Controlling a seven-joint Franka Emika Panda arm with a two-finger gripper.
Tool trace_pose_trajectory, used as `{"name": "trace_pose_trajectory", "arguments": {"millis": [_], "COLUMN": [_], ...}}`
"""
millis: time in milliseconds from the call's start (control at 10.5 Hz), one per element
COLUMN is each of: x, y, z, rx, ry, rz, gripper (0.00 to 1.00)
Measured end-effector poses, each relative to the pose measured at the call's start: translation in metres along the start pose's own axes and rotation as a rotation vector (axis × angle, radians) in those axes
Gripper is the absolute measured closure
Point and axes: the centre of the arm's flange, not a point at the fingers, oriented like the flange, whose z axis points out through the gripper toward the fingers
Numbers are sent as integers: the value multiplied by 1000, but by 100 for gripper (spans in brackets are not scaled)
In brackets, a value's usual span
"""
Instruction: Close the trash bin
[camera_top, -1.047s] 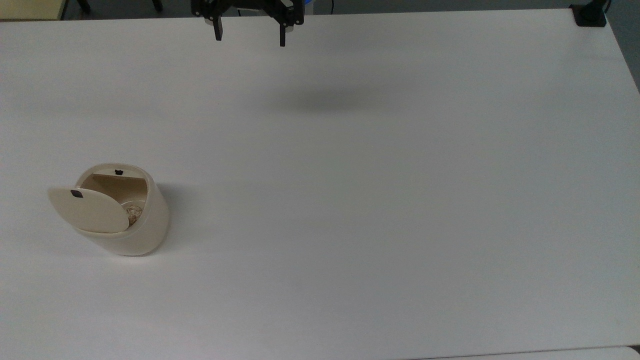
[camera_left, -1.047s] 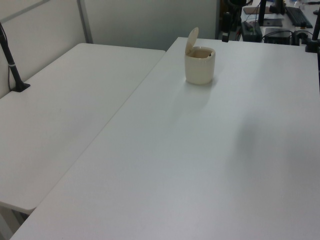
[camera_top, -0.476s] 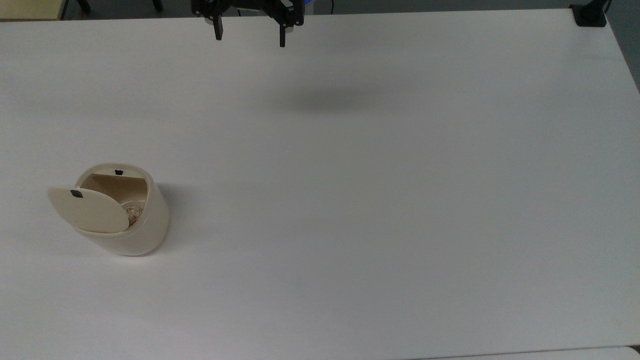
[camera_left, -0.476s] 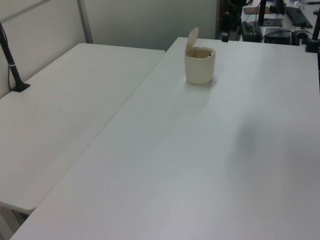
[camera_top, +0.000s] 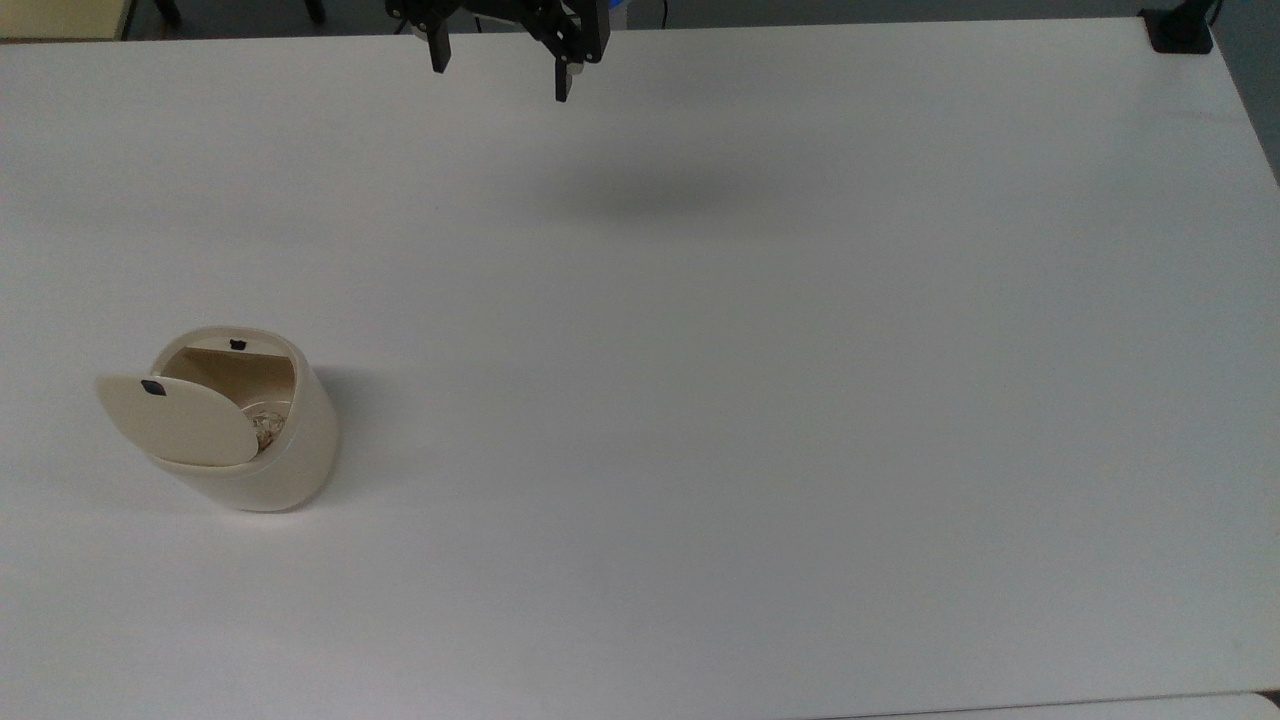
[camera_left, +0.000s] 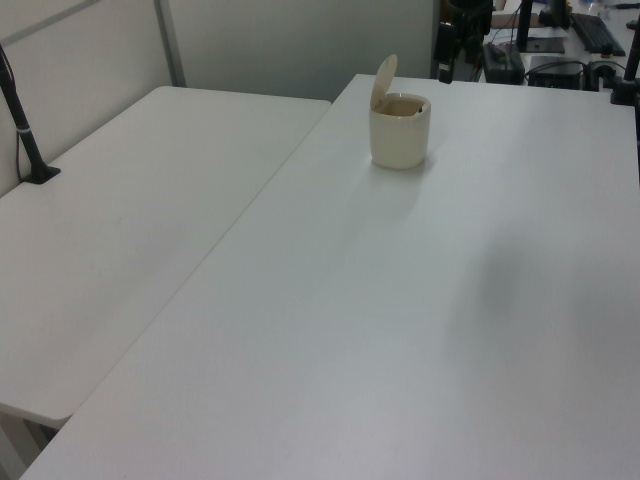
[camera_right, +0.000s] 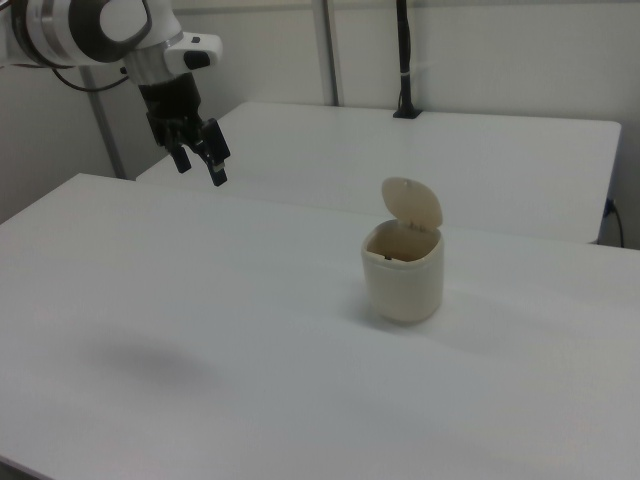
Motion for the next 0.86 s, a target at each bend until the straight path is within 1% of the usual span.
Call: {"name": "trace_pose_trajectory", "arguments": {"millis": [190, 285, 381, 476, 571, 666, 856], "x": [1, 3, 6, 12, 25, 40, 73], "y": [5, 9, 12, 16, 28, 42, 59], "z": [0, 0, -1, -1, -1, 1, 6], "rx": [0, 4, 6, 12, 24, 36, 92], "ry": [0, -1, 2, 6, 15, 41, 170], "rz": [50, 127, 231, 344, 446, 504, 594], "gripper": [0, 4, 4, 9, 11, 11, 16]}}
